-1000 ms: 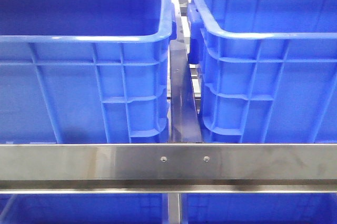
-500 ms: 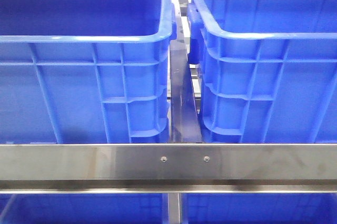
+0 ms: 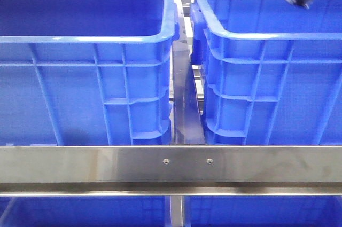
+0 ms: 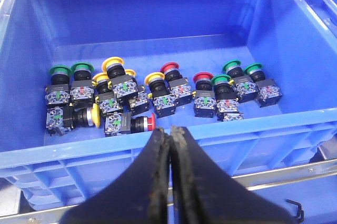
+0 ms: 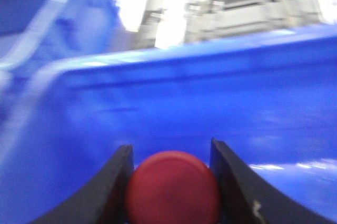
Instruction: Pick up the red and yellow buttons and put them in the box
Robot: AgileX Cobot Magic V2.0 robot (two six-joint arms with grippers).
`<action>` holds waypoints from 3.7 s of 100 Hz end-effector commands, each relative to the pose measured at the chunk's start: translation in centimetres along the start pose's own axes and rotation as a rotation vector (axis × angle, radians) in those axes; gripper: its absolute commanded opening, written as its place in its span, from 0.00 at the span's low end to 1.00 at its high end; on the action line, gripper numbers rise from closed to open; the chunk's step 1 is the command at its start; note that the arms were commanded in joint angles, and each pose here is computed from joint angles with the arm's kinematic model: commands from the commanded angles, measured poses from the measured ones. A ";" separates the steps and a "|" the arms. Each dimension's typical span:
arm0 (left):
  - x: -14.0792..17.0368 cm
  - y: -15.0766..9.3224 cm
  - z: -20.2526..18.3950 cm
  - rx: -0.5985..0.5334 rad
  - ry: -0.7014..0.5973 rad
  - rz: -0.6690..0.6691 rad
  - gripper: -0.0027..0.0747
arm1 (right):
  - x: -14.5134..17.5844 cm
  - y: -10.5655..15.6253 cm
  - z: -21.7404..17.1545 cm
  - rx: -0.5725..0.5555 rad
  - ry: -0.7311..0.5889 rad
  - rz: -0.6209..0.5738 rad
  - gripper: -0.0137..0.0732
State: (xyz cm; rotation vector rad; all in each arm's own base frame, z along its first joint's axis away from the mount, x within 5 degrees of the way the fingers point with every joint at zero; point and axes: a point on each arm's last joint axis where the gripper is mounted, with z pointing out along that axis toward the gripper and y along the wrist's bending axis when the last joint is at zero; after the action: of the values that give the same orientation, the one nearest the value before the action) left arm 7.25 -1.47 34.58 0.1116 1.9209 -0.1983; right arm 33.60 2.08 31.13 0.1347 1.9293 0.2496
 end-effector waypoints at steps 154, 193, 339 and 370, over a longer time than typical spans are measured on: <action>-1.5 -0.1 -0.3 0.011 -0.104 -0.004 0.01 | 2.8 -0.2 12.8 0.074 0.099 -0.117 0.62; -1.5 -0.1 -0.3 0.011 -0.104 -0.004 0.01 | 2.0 -0.3 12.2 0.080 0.074 -0.115 0.78; -1.5 -0.1 -0.3 0.011 -0.104 -0.004 0.01 | 4.9 -0.3 -22.3 0.008 -0.452 -0.138 0.71; -1.5 -0.1 -0.3 0.011 -0.104 -0.004 0.01 | 4.9 -0.3 -22.7 0.005 -0.466 -0.138 0.14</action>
State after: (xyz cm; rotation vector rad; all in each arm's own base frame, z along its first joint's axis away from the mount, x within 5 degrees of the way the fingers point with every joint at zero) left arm 7.28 -1.47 34.67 0.1121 1.9107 -0.1974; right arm 10.82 0.50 33.63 0.0589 1.4959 0.1281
